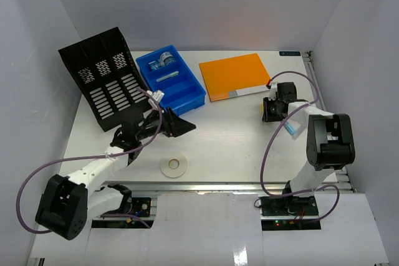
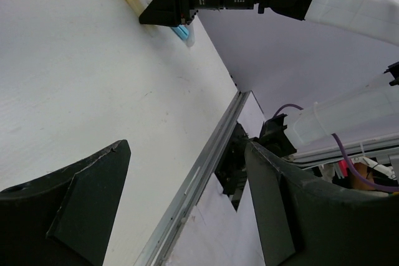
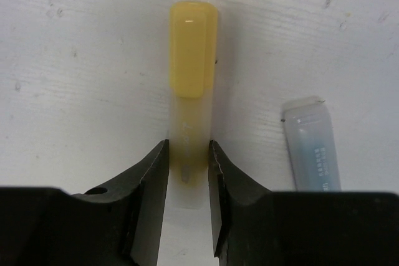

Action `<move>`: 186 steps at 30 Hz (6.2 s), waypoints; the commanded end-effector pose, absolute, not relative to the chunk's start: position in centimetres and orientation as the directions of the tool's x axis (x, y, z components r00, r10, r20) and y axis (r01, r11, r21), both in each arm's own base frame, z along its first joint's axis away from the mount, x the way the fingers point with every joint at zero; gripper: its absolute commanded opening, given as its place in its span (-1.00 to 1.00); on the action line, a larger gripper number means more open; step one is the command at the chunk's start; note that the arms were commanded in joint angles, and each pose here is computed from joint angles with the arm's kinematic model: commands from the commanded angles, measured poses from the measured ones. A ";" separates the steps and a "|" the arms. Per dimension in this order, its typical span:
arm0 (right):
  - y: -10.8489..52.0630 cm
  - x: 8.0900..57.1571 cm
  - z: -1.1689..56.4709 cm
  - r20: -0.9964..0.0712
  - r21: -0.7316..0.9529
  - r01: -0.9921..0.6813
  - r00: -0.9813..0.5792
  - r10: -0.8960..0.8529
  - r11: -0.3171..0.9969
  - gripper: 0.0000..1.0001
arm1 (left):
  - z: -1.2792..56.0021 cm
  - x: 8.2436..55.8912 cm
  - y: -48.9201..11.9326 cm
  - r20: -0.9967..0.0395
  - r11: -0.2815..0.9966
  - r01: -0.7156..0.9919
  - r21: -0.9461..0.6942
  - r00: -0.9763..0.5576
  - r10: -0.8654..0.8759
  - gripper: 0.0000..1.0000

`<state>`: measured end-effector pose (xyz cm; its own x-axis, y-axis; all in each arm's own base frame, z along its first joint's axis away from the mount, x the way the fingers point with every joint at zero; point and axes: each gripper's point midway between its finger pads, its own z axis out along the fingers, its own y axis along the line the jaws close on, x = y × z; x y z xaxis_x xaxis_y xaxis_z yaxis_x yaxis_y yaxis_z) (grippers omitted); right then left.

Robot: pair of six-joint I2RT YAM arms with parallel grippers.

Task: Organize the desk

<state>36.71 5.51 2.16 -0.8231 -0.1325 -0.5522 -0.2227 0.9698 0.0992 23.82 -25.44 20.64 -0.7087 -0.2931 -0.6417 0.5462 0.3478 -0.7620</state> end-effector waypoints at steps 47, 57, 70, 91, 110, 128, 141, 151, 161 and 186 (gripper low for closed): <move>14.7 27.5 17.5 -0.920 0.191 -0.844 -0.331 -0.208 0.501 0.81 | 22.6 32.4 -47.5 -0.659 0.469 0.490 -0.735 -0.680 -0.322 -0.64; 13.4 26.4 18.8 -0.945 0.104 -0.884 -0.231 -0.233 0.455 0.80 | 21.5 36.6 -38.2 -0.831 0.801 0.451 -0.394 -0.546 -0.101 -0.67; 12.7 26.8 19.2 -0.947 0.083 -0.871 -0.219 -0.233 0.484 0.80 | 24.8 51.7 -15.6 -0.905 0.992 0.049 0.113 -0.407 0.123 -0.68; 11.5 27.6 18.3 -0.939 0.119 -0.847 -0.266 -0.219 0.519 0.80 | 14.8 60.3 -11.5 -0.819 0.939 0.037 0.342 -0.479 0.317 -0.47; 5.1 30.1 16.2 -0.898 -0.020 -0.674 -0.313 -0.310 0.739 0.80 | 27.0 50.2 -19.4 -0.909 0.952 0.287 -0.106 -0.416 0.024 0.89; -1.8 32.9 11.5 -0.658 -0.133 -0.589 -0.549 -0.515 0.797 0.80 | 23.1 27.8 -21.9 -0.907 0.584 0.715 -0.385 -0.412 -0.094 0.93; -3.3 35.3 5.1 -0.557 -0.121 -0.574 -0.636 -0.534 0.810 0.85 | 23.0 27.4 -22.2 -0.898 0.562 0.720 -0.407 -0.427 -0.104 0.93; -3.9 35.8 2.6 -0.518 -0.137 -0.577 -0.651 -0.555 0.805 0.53 | 22.6 27.2 -23.0 -0.871 0.514 0.718 -0.469 -0.472 -0.135 0.93; -3.2 35.1 0.5 -0.496 -0.098 -0.609 -0.656 -0.569 0.787 0.06 | 22.5 26.2 -24.2 -0.779 0.406 0.670 -0.621 -0.582 -0.232 0.91; 6.9 31.8 8.8 -0.720 0.202 -0.759 -0.543 -0.432 0.619 -0.73 | 23.3 28.8 -32.3 -0.558 0.358 0.431 -0.828 -0.690 -0.460 0.81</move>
<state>33.18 2.57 3.45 -0.6073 -0.5065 -0.6121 -0.6964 0.7103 0.1031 26.65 -30.89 21.14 -0.7391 -0.3789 -0.5570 0.4311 0.3694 -0.8232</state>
